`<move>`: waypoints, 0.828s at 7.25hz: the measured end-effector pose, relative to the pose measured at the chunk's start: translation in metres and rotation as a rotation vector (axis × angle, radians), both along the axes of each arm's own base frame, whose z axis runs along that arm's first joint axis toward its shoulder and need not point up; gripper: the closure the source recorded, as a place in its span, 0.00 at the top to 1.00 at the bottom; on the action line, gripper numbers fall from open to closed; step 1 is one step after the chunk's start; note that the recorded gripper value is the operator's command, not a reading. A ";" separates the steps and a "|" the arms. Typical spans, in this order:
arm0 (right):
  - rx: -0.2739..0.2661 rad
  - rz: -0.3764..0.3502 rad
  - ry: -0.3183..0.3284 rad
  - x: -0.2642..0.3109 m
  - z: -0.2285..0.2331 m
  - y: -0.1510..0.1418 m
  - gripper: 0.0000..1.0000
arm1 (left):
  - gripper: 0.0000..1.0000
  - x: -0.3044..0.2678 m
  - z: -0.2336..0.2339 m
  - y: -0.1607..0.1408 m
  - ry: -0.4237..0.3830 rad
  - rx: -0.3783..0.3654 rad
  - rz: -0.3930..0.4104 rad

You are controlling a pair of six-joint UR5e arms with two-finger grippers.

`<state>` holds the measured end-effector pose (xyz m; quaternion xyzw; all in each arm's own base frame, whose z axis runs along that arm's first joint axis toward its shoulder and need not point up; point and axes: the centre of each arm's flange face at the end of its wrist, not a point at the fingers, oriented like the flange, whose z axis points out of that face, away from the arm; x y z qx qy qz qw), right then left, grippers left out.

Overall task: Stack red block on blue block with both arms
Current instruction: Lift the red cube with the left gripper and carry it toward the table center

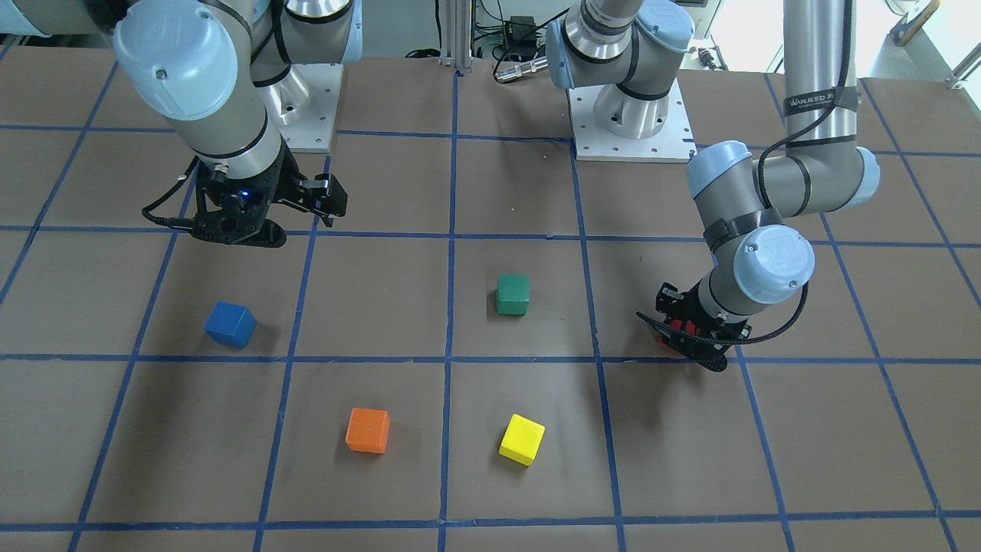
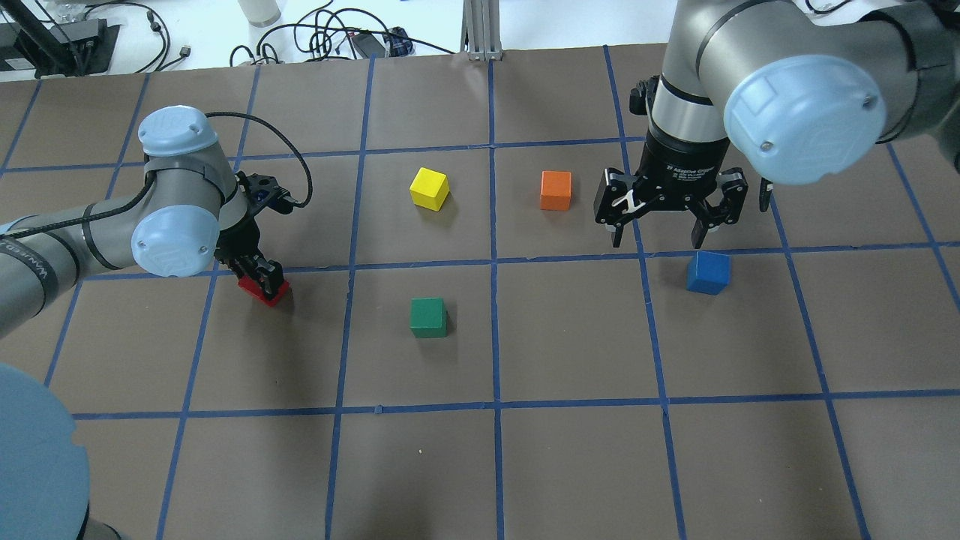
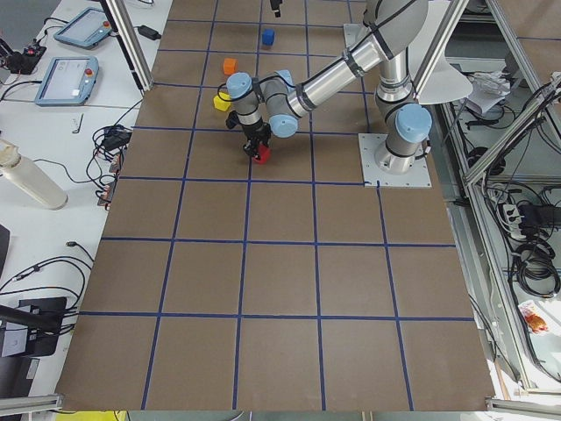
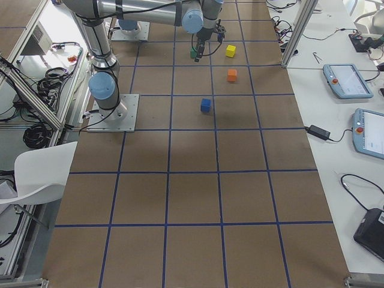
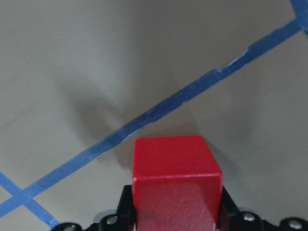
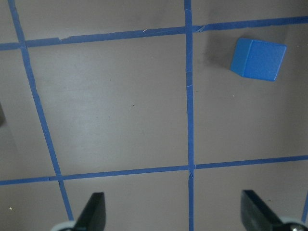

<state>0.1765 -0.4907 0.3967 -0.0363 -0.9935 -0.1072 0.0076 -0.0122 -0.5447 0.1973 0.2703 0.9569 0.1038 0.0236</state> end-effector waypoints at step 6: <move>-0.025 0.003 0.004 -0.001 0.002 -0.003 1.00 | 0.00 -0.038 0.066 -0.035 -0.032 -0.115 0.085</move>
